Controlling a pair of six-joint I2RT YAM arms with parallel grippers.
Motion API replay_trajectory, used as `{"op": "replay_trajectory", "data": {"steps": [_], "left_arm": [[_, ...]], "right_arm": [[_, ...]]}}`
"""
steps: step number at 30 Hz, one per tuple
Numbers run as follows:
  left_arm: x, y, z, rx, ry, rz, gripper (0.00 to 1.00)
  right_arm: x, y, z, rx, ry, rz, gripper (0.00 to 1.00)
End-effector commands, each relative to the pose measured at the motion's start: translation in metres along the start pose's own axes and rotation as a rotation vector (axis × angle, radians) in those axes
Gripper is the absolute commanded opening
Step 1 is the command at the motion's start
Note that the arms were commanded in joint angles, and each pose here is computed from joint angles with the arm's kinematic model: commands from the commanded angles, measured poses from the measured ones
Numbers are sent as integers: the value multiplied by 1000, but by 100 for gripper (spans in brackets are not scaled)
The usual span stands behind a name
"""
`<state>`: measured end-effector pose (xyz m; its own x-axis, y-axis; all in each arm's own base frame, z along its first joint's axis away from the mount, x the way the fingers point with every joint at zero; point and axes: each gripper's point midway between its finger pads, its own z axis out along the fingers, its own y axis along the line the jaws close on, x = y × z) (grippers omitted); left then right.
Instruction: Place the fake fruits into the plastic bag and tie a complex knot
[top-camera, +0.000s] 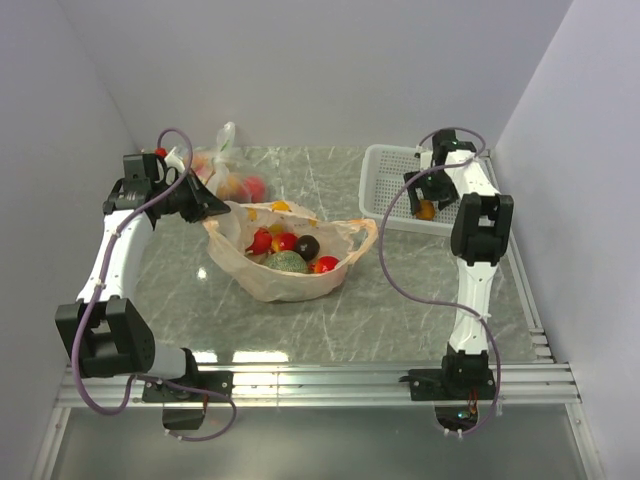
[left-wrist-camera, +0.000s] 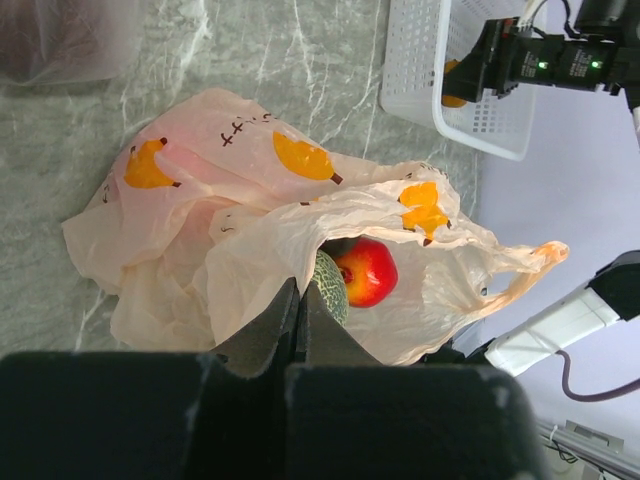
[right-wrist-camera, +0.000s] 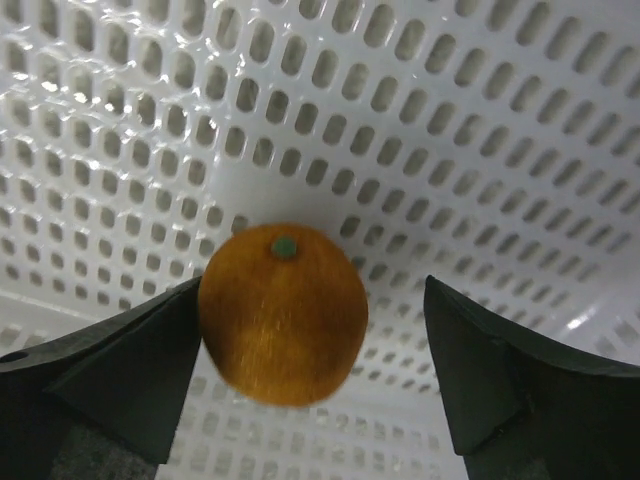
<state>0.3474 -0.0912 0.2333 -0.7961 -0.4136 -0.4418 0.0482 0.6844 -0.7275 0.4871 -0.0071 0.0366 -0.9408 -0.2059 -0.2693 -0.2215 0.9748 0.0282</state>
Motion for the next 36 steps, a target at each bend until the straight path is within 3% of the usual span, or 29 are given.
{"op": "replay_trajectory", "data": {"steps": [1,4,12,15,20,24,27,32,36], "left_arm": [[-8,-7,-2,14,-25,39,1],[-8,-7,-2,15,-27,39,1],[-10,-9,-1,22,-24,38,0],[-11,-10,-2,23,-29,40,1],[-11,-11,-3,23,-29,47,1],[-11,-11,-2,17,-25,51,0],[-12,-14,-2,18,-24,54,1],[-12,-16,-3,21,-33,63,0],[-10,-15,-1,20,-24,60,1]], "right_arm": [[-11,-1,-3,11,-18,-14,90],[-14,-2,0,13,-22,-13,79],[-25,-2,-21,17,-59,-20,39],[-36,-2,-42,24,-103,-26,36],[-78,22,-137,-15,-338,-77,35],[-96,90,-193,56,-453,-320,35],[-103,132,-235,21,-567,-388,35],[-94,230,-302,-167,-732,-509,34],[-53,309,-355,-379,-812,-629,34]]}}
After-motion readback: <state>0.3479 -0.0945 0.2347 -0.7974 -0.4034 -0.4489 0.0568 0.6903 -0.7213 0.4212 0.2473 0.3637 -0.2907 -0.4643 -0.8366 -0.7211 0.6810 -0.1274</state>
